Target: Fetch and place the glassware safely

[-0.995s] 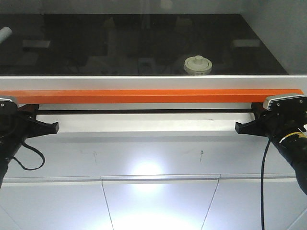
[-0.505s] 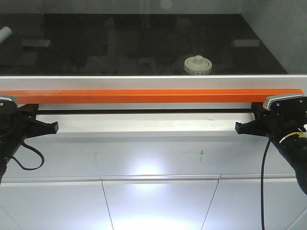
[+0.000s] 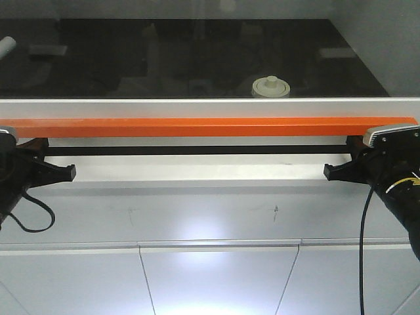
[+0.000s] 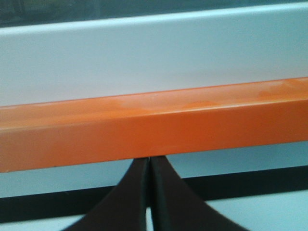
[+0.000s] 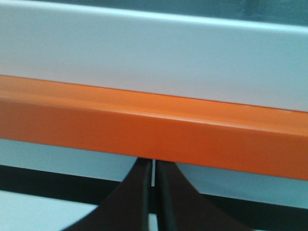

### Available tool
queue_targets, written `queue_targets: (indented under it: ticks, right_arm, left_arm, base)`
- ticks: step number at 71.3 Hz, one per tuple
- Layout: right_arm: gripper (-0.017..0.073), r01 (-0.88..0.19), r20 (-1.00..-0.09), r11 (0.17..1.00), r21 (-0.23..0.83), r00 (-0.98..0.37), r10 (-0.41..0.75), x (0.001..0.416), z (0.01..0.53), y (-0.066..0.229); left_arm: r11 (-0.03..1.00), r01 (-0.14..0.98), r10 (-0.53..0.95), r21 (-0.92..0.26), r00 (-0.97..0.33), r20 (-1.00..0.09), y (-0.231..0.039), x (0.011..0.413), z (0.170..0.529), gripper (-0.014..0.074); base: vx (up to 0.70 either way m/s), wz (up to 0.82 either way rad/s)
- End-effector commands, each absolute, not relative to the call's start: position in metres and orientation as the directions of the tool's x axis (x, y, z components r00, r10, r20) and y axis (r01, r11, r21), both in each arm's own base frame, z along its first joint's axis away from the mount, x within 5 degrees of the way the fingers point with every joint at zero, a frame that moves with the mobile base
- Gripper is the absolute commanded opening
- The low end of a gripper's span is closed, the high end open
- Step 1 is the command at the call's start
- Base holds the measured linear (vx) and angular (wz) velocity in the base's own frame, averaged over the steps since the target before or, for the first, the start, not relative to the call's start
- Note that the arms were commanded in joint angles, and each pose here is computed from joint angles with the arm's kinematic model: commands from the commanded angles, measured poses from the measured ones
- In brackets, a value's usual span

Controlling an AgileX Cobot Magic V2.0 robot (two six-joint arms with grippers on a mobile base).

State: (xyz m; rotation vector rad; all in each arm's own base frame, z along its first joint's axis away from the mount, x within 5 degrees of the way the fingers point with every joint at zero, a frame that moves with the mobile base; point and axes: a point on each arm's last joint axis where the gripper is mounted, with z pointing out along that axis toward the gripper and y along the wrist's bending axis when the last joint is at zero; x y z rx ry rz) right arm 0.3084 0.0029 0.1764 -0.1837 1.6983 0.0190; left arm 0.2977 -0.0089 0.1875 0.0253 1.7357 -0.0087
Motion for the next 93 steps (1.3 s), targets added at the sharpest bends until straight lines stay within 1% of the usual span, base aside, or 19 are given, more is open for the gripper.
queue_targets:
  ticks: [1, 24, 36, 51, 63, 73, 85, 93]
  right_arm:
    - [-0.0001, -0.109, -0.986, 0.987, -0.122, 0.124, -0.108, 0.309, 0.220, 0.002]
    - [-0.0001, -0.103, -0.979, 0.985, -0.137, 0.166, -0.119, 0.313, 0.245, 0.002]
    - [-0.0001, -0.094, -0.972, 0.985, -0.147, 0.198, -0.126, 0.311, 0.261, 0.001]
    - [-0.0001, -0.084, -0.965, 0.984, -0.157, 0.226, -0.135, 0.305, 0.279, 0.001]
    - [-0.0001, -0.075, -0.953, 0.984, -0.164, 0.269, -0.138, 0.296, 0.295, 0.002]
    - [-0.0001, -0.075, -0.946, 0.986, -0.146, 0.304, -0.117, 0.289, 0.307, 0.002]
    - [-0.0001, -0.068, -0.929, 0.987, -0.147, 0.353, -0.114, 0.277, 0.324, 0.002]
    - [-0.0001, -0.059, -0.926, 0.987, -0.152, 0.356, -0.122, 0.270, 0.335, 0.002]
  left_arm:
    - [1.000, 0.017, 0.000, 0.002, 0.139, -0.990, -0.009, 0.297, 0.238, -0.0007]
    - [1.000, 0.019, -0.003, 0.001, 0.185, -0.983, -0.009, 0.288, 0.259, -0.0007]
    - [1.000, 0.022, -0.004, 0.000, 0.167, -0.986, -0.009, 0.292, 0.273, -0.0007]
    - [0.996, 0.065, 0.045, 0.059, 0.201, -0.979, -0.014, 0.294, 0.306, -0.0007]
    - [0.996, 0.062, 0.041, 0.058, 0.245, -0.969, -0.014, 0.287, 0.329, -0.0007]
    - [0.997, 0.058, 0.038, 0.059, 0.307, -0.951, -0.014, 0.279, 0.349, -0.0007]
    - [0.997, 0.053, 0.041, 0.061, 0.317, -0.947, -0.013, 0.271, 0.371, -0.0007]
    - [0.997, 0.048, 0.043, 0.063, 0.335, -0.941, -0.013, 0.265, 0.388, -0.0007]
  base:
    - [0.00, 0.00]
    - [0.00, 0.00]
    - [0.00, 0.00]
    - [0.00, 0.00]
    - [0.00, 0.00]
    - [0.00, 0.00]
    - [0.00, 0.00]
    - [0.00, 0.00]
